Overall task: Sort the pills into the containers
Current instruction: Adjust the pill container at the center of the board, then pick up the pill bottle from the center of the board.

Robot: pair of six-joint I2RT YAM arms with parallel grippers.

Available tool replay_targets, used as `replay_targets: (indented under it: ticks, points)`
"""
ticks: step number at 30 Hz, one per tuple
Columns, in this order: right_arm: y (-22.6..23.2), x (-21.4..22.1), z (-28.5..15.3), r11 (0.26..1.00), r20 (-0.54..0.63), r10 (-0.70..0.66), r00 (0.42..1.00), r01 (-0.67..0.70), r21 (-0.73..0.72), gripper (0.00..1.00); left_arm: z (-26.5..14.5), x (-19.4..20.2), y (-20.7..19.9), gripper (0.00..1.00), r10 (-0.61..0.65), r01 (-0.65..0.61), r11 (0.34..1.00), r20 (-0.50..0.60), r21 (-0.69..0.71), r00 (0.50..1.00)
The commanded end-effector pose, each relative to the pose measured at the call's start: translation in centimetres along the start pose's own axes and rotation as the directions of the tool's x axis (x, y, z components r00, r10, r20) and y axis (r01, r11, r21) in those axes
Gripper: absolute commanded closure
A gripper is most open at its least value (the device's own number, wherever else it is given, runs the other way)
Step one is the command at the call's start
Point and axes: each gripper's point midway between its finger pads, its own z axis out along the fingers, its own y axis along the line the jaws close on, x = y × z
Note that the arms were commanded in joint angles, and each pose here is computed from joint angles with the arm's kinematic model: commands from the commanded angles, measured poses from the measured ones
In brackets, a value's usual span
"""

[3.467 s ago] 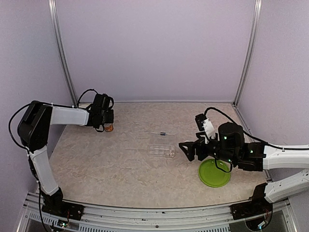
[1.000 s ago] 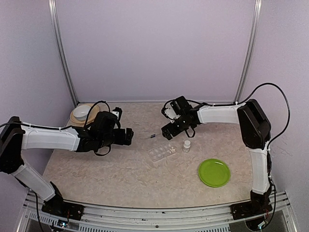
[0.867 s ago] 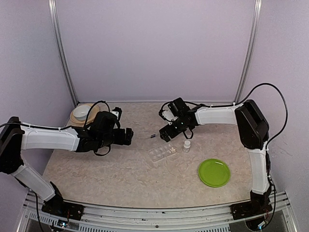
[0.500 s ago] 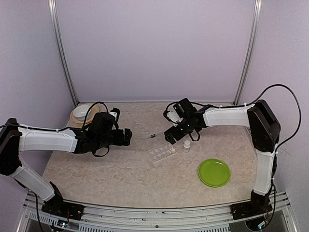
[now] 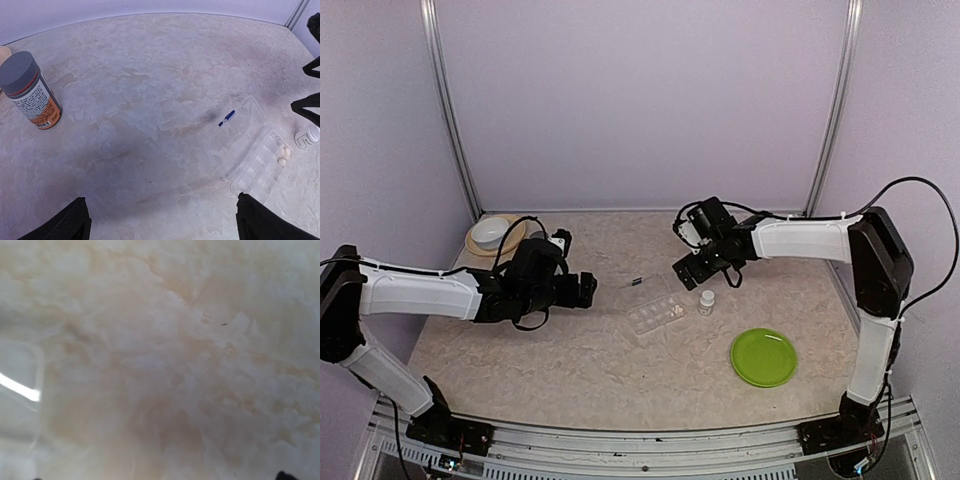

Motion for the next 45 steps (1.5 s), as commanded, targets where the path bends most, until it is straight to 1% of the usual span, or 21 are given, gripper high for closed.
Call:
replay_targets:
  ticks: [1, 6, 10, 14, 19, 21, 25, 30, 33, 34, 36, 41, 45]
  points:
    - [-0.7, 0.8, 2.9, 0.999, -0.072, -0.02, 0.997, 0.023, 0.047, 0.0, 0.0, 0.4, -0.6, 0.01, -0.003, 0.003, 1.0, 0.004, 0.009, 1.0]
    - [0.3, 0.4, 5.4, 0.999, -0.096, -0.049, 0.994, 0.05, 0.006, 0.0, -0.2, 0.6, -0.4, 0.01, -0.002, 0.002, 1.0, 0.002, 0.0, 1.0]
    - [1.6, -0.6, 6.3, 0.996, -0.072, -0.071, 0.995, 0.067, -0.061, 0.0, -0.4, 0.6, -0.2, 0.01, -0.005, 0.005, 1.0, 0.007, -0.005, 1.0]
    - [4.0, -1.8, 6.3, 0.98, -0.012, -0.093, 0.996, 0.089, -0.18, 0.0, -0.5, 0.5, -0.1, 0.01, -0.005, 0.005, 1.0, 0.008, -0.009, 1.0]
    - [6.6, -2.7, 6.2, 0.954, 0.031, -0.116, 0.993, 0.12, -0.276, 0.0, -0.6, 0.5, -0.1, 0.01, -0.007, 0.007, 1.0, 0.009, -0.007, 1.0]
    - [7.4, -2.9, 6.1, 0.945, 0.042, -0.122, 0.992, 0.129, -0.299, 0.0, -0.7, 0.4, -0.1, 0.01, -0.008, 0.008, 1.0, 0.012, -0.005, 1.0]
    - [7.8, -3.2, 6.2, 0.946, 0.045, -0.116, 0.992, 0.125, -0.3, 0.0, -1.0, 0.2, -0.2, 0.01, -0.009, 0.009, 1.0, 0.02, -0.001, 1.0]
    - [7.4, -4.5, 3.8, 0.946, 0.1, -0.069, 0.993, 0.097, -0.31, 0.0, -1.5, -0.2, -0.4, 0.01, -0.007, 0.007, 1.0, 0.033, 0.007, 0.999]
    - [6.9, -4.5, 1.8, 0.949, 0.131, -0.033, 0.991, 0.073, -0.308, 0.0, -1.8, -0.4, -0.7, 0.01, 0.0, -0.001, 1.0, 0.042, 0.017, 0.999]
    - [6.5, -5.0, 0.6, 0.951, 0.164, -0.014, 0.986, 0.063, -0.302, 0.0, -2.0, -0.6, -0.9, 0.01, 0.003, -0.004, 1.0, 0.047, 0.023, 0.999]
    - [5.8, -3.6, -0.5, 0.955, 0.17, 0.021, 0.985, 0.031, -0.296, 0.0, -2.4, -0.8, -1.2, 0.01, 0.013, -0.015, 0.999, 0.061, 0.033, 0.998]
    - [3.9, -1.2, -3.9, 0.959, 0.232, 0.13, 0.964, -0.064, -0.275, 0.0, -3.0, -1.4, -2.2, 0.01, 0.02, -0.026, 0.997, 0.083, 0.068, 0.996]
    - [2.3, 1.1, -5.5, 0.964, 0.268, 0.205, 0.942, -0.146, -0.224, 0.0, -3.1, -1.7, -2.8, 0.01, 0.022, -0.03, 0.996, 0.09, 0.087, 0.996]
